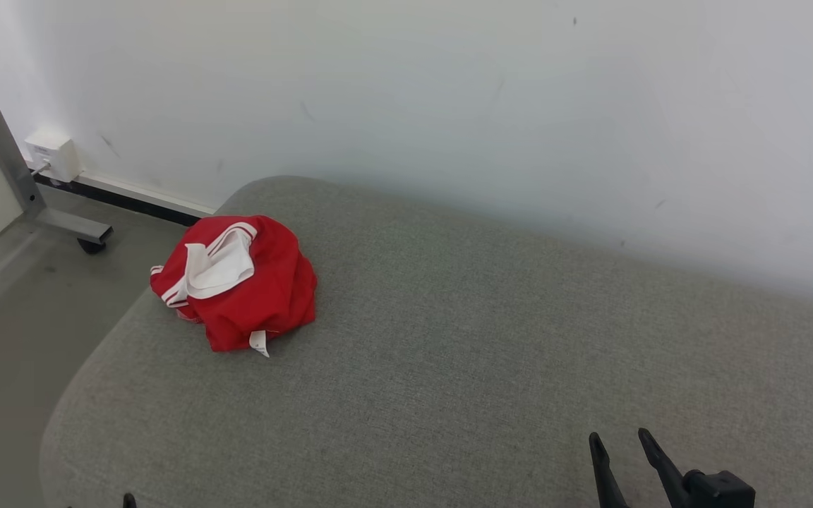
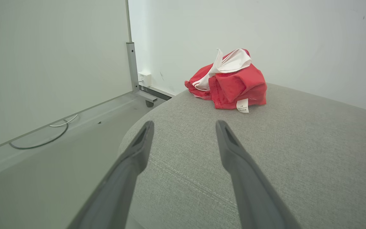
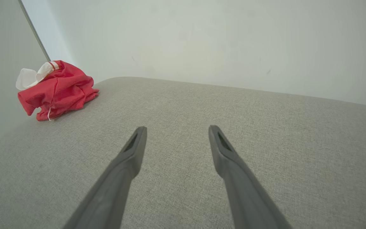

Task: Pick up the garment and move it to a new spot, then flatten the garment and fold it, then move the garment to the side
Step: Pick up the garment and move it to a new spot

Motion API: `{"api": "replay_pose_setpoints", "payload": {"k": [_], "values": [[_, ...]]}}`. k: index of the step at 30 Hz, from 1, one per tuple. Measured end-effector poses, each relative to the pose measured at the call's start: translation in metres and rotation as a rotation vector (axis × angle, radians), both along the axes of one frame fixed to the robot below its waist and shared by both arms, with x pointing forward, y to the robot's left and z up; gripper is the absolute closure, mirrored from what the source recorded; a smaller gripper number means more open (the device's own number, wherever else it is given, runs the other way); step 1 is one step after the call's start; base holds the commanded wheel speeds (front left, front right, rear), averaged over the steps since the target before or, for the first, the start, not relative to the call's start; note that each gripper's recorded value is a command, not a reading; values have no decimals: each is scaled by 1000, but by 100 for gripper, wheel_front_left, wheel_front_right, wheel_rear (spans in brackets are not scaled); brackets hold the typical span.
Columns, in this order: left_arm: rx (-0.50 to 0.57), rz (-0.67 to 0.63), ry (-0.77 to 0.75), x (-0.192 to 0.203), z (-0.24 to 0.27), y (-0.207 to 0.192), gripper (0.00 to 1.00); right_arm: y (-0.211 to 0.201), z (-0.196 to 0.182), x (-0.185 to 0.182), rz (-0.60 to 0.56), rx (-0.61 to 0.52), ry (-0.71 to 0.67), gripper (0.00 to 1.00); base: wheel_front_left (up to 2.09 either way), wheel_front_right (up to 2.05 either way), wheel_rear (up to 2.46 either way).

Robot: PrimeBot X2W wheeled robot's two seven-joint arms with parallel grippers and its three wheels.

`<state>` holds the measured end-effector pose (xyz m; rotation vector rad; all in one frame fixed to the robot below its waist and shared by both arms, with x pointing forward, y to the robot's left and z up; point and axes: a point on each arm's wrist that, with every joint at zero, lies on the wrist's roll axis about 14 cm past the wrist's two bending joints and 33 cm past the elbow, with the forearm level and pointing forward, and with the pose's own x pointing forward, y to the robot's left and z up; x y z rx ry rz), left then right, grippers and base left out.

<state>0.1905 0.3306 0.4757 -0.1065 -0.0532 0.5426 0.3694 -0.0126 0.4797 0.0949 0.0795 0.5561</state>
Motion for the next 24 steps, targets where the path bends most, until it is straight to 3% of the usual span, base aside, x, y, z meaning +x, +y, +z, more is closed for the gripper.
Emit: {"api": "replay_pose_setpoints", "payload": {"k": [7,15,18,21,24], "values": [[-14,-12,-22,12,5,1,0,-8,-2,1,-23,2,8,0,0,0,0],[45,-93,-29,85,47,26,0,-13,3,11,-30,1,3,0,0,0,0],[22,-104,-9,115,59,40,0,-9,12,20,-20,15,-20,0,0,0,0],[-75,-124,4,151,63,47,0,-11,9,26,-25,19,-12,0,0,0,0],[-251,-154,27,187,57,47,0,-14,4,31,-32,23,-3,0,0,0,0]]}}
